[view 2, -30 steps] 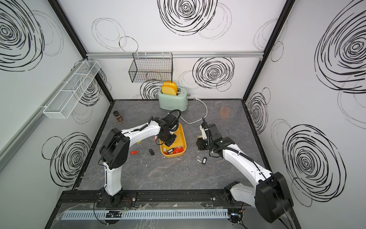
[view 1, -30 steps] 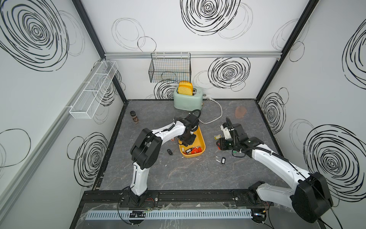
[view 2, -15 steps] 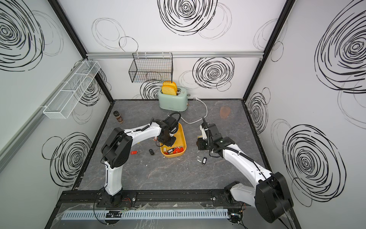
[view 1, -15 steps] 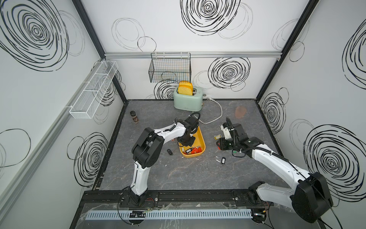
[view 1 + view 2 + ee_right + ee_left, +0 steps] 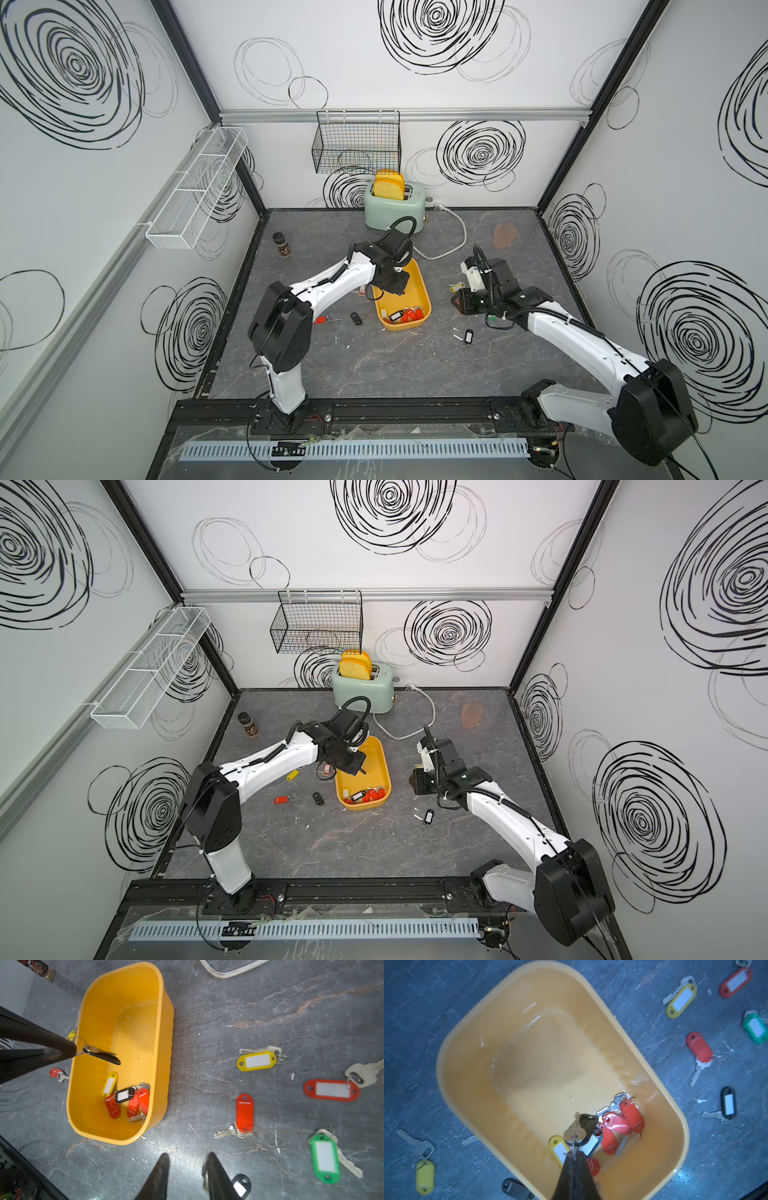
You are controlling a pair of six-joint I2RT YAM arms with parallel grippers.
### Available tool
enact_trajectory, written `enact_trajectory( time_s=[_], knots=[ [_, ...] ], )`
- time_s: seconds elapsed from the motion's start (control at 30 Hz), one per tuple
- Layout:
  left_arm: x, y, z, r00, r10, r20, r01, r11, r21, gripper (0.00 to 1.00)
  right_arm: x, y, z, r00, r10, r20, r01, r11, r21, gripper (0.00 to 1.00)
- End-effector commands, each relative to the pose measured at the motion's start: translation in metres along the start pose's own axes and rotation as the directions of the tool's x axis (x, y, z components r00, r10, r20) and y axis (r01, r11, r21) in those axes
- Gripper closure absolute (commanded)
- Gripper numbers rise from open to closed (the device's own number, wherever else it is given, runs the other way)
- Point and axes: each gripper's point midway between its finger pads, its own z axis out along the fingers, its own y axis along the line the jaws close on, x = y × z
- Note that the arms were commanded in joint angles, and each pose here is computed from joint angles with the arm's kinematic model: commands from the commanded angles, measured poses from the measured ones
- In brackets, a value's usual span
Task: Take the keys out of the storage box
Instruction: Pick up the key from the storage box, then place the key at the center of the board.
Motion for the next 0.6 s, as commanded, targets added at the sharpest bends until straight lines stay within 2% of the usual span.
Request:
enact_trajectory(
  time_s=[0.0,0.17,0.33,0.57],
  knots=[
    [0.0,0.01,-0.02,0.998,-0.047,0.04,0.048,0.999,-0.011,1.0,-0.016,0.027,-0.005,0.997,-0.062,0.049,0.067,0.994,-0.086,0.65],
    [0.008,0.023,-0.045,0.993,-0.086,0.083,0.089,0.996,-0.026,1.0,-0.018,0.057,-0.004,0.988,-0.14,0.064,0.149,0.974,-0.169,0.65],
    [0.026,0.04,-0.069,0.984,-0.137,0.117,0.144,0.988,-0.053,1.0,-0.017,0.071,0.001,0.983,-0.175,0.056,0.183,0.965,-0.19,0.65],
    [0.079,0.071,-0.079,0.964,-0.247,0.095,0.259,0.956,-0.139,1.0,-0.019,0.074,0.009,0.982,-0.184,0.047,0.19,0.963,-0.193,0.65]
  ],
)
